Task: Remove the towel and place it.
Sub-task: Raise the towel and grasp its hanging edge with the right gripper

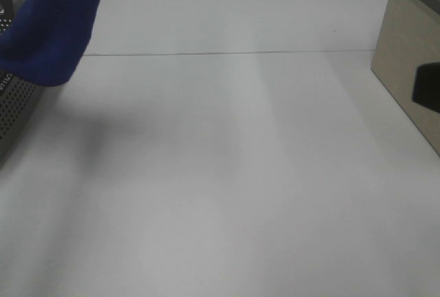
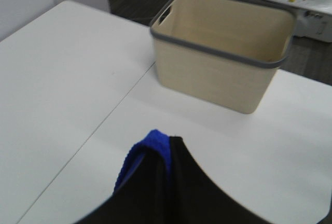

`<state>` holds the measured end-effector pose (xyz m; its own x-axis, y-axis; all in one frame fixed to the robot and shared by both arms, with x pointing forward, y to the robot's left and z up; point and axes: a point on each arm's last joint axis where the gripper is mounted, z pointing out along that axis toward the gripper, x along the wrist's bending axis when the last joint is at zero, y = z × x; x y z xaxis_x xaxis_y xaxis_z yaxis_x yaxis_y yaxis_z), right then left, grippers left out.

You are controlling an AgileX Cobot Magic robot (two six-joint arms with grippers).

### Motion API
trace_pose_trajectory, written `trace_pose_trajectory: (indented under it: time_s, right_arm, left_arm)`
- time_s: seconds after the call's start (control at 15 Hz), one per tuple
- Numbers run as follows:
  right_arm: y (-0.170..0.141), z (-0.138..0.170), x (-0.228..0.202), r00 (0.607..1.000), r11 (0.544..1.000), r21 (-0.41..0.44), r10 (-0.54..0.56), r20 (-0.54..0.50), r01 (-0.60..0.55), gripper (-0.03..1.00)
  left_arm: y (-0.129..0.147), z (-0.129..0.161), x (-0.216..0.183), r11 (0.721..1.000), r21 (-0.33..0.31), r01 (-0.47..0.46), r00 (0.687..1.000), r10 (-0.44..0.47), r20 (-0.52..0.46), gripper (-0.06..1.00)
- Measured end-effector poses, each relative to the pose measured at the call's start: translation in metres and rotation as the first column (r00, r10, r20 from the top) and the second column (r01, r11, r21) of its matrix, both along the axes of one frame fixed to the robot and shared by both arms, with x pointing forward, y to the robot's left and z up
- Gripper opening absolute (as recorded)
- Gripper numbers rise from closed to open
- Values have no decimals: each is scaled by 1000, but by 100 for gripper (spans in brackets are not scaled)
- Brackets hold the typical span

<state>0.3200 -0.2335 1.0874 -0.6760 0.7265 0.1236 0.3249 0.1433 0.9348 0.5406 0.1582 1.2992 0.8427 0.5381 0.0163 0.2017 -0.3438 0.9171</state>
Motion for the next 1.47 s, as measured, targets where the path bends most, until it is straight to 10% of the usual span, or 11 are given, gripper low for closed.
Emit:
trace_pose_trajectory:
  time_s: [0.27, 0.93, 1.47]
  right_arm:
    - [17, -8, 49, 993, 995, 11, 99, 59, -100, 66]
    - [59, -14, 157, 912, 913, 107, 372, 172, -393, 66]
    - [100, 60, 170, 791, 842, 74, 467, 396, -534, 63]
  left_arm:
    - [-9, 9, -9, 984, -77, 162, 984, -155, 83, 0]
    - [-10, 15, -8, 980, -127, 155, 983, -140, 118, 0]
    - [-12, 11, -3, 980, -128, 150, 985, -137, 110, 0]
